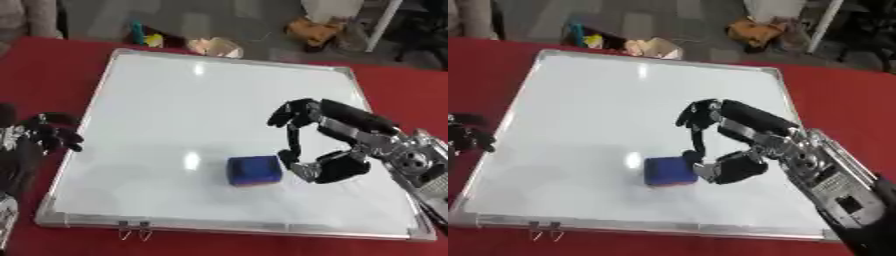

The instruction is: Wipe the whiteboard clean with a brush.

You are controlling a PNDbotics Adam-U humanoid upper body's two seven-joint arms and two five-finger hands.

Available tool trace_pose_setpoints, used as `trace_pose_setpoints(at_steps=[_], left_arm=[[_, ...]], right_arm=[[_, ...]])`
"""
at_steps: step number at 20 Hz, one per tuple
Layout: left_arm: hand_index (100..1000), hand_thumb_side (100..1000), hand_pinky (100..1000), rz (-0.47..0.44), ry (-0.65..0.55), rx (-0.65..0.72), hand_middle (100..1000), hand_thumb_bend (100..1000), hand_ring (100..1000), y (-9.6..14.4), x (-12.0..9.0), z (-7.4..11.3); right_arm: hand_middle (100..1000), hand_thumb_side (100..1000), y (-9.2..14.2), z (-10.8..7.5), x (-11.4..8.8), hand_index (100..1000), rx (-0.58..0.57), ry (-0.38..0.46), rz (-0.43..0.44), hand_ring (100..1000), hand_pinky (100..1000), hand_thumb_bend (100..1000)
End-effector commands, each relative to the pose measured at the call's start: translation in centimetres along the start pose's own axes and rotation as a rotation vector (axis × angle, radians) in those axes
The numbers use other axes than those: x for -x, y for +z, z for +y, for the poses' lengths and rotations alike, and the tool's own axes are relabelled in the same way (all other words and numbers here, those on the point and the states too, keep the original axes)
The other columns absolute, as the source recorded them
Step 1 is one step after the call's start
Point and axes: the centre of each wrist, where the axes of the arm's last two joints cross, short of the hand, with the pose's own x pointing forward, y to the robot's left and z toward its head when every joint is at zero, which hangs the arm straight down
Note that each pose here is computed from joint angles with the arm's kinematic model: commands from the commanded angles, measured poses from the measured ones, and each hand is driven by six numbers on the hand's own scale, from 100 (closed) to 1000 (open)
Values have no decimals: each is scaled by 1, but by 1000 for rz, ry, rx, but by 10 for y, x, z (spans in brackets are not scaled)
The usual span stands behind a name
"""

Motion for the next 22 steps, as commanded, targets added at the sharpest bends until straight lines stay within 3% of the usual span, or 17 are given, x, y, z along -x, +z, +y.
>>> trace_pose_setpoints(at_steps=[1,16,22], left_arm=[[672,1000,532,-22,-21,11,610,790,557,-3,-8,3],[672,1000,533,-26,-22,21,609,790,557,-5,-9,1],[672,1000,533,-24,-22,23,609,789,556,-5,-9,1]], right_arm=[[784,183,-2,-7,-1,422,-24,57,-1,807,766,100],[785,294,-17,4,4,427,-148,132,-17,812,798,102],[786,374,-21,9,5,429,-191,154,-20,815,815,157]])
